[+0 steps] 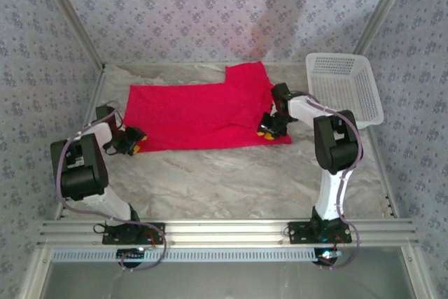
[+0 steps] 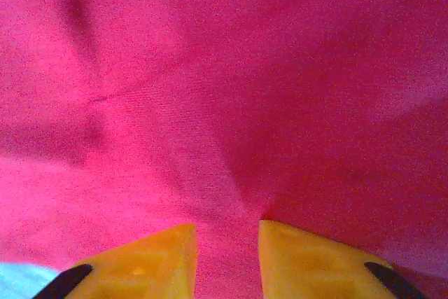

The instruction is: Fold the inside-out t-shirt

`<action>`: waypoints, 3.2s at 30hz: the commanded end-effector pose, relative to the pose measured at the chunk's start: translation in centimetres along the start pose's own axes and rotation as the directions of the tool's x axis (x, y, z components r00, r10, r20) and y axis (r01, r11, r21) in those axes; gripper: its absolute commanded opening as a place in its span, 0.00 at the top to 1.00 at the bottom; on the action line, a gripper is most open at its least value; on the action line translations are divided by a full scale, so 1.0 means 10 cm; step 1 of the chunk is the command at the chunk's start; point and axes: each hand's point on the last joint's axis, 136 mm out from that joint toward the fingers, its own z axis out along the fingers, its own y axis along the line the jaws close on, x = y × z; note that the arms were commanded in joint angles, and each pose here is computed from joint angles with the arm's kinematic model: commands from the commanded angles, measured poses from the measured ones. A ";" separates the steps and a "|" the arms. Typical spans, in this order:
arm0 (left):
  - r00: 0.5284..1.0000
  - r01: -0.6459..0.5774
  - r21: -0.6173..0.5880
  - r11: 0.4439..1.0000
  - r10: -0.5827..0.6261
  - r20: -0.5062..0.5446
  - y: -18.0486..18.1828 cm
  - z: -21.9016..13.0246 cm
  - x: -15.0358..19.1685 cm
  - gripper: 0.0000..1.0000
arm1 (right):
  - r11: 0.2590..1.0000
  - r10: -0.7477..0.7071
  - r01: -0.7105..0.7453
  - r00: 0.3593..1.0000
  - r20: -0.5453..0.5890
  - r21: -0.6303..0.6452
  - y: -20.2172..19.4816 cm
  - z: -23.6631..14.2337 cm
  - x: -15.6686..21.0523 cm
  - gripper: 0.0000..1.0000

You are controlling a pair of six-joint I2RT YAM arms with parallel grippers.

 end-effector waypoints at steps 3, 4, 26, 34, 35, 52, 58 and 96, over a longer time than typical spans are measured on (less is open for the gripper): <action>0.996 0.075 -0.092 0.993 -0.079 -0.036 0.49 0.00 0.15 0.52 | 0.997 0.030 -0.026 0.998 -0.057 0.078 -0.42 0.08 0.33 0.73; 0.996 0.081 -0.103 0.991 -0.086 -0.038 0.55 -0.03 0.21 0.52 | 0.994 0.031 -0.024 0.997 -0.071 0.103 -0.50 0.06 0.43 0.73; 0.987 -0.121 -0.058 0.991 0.126 0.101 -0.01 -0.56 0.55 0.53 | 0.964 -0.231 0.215 0.968 0.096 0.154 0.41 -0.09 0.51 0.50; 0.982 -0.145 -0.081 0.986 0.154 0.114 0.00 -0.62 0.55 0.54 | 0.956 -0.240 0.215 0.965 0.107 0.199 0.45 0.03 0.31 0.64; 0.981 -0.147 -0.083 0.986 0.156 0.117 0.00 -0.63 0.54 0.54 | 0.956 -0.241 0.218 0.965 0.104 0.197 0.46 0.04 0.30 0.72; 0.982 -0.147 -0.092 0.985 0.157 0.101 0.04 -0.57 0.55 0.54 | 0.914 -0.329 0.301 0.943 0.060 0.273 0.39 -0.12 0.52 0.58; 0.983 -0.147 -0.088 0.985 0.155 0.099 0.03 -0.56 0.56 0.54 | 0.874 -0.387 0.348 0.920 0.054 0.340 0.34 -0.03 0.54 0.57; 0.983 -0.146 -0.096 0.985 0.155 0.101 0.04 -0.56 0.55 0.55 | 0.845 -0.423 0.348 0.900 0.108 0.406 0.42 -0.33 0.44 1.00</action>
